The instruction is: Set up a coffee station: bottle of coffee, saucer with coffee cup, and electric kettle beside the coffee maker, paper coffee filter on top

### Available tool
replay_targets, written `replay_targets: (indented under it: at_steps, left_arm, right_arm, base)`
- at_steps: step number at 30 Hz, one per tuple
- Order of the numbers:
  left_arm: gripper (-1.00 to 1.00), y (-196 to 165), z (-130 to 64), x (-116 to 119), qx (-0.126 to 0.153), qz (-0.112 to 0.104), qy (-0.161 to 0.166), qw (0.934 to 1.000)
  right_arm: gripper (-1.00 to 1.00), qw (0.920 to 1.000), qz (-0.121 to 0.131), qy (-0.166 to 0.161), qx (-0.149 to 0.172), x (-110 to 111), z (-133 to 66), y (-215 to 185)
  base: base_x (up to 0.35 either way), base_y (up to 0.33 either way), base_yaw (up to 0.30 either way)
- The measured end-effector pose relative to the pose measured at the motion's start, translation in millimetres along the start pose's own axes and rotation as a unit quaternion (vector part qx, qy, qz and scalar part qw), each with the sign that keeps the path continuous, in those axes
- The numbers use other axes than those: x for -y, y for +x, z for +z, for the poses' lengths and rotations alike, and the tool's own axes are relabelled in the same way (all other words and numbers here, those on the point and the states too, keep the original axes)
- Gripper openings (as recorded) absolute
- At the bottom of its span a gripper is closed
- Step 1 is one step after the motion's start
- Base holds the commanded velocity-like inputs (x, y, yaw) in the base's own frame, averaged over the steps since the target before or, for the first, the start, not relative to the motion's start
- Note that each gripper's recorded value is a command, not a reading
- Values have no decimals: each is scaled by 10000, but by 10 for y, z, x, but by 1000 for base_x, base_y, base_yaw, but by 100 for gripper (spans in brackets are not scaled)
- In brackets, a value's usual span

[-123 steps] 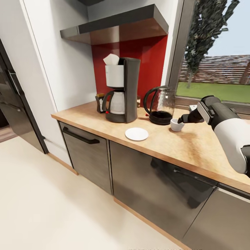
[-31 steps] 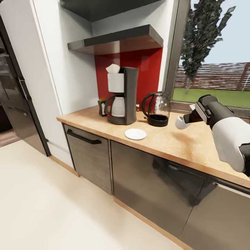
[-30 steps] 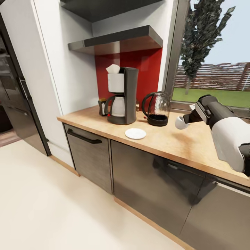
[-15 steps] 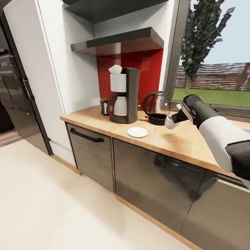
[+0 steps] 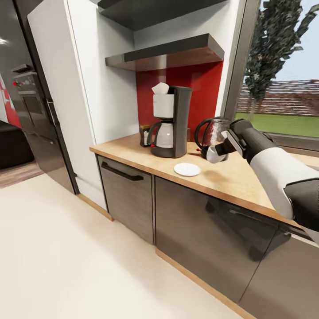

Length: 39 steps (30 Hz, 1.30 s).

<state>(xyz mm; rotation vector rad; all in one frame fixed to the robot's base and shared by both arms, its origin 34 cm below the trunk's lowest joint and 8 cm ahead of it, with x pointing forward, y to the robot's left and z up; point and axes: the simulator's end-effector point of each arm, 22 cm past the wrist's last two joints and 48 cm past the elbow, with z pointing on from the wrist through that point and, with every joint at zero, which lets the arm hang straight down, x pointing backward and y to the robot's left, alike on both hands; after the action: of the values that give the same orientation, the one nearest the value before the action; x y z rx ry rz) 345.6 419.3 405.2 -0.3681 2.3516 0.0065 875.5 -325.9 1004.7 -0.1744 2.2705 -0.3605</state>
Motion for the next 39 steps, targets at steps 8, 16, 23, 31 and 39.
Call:
replay_targets:
  at_steps: [8,16,23,31,39]
  left_arm:
    - [100,1,-1,0,0,1,0,10000]
    - [100,0,-1,-1,0,0,-1,10000]
    - [100,0,0,1,-1,2,2,10000]
    - [100,-24,-3,-49,33,-50,-61,10000]
    - [100,-33,-4,-66,45,-68,-80,9999]
  right_arm:
    - [-100,10000,-27,-17,3,-46,-1,-8]
    - [-100,10000,-45,-43,12,-91,-6,-21]
    - [-100,10000,-52,-45,5,-99,-5,-17]
    - [-100,10000,-59,-40,-8,-99,1,-8]
    - [-100,9997,-138,-162,-98,-310,39,39]
  base:
    - [0,0,175]
    - [0,0,239]
    - [0,0,40]
    - [0,0,82]
    - [0,0,14]
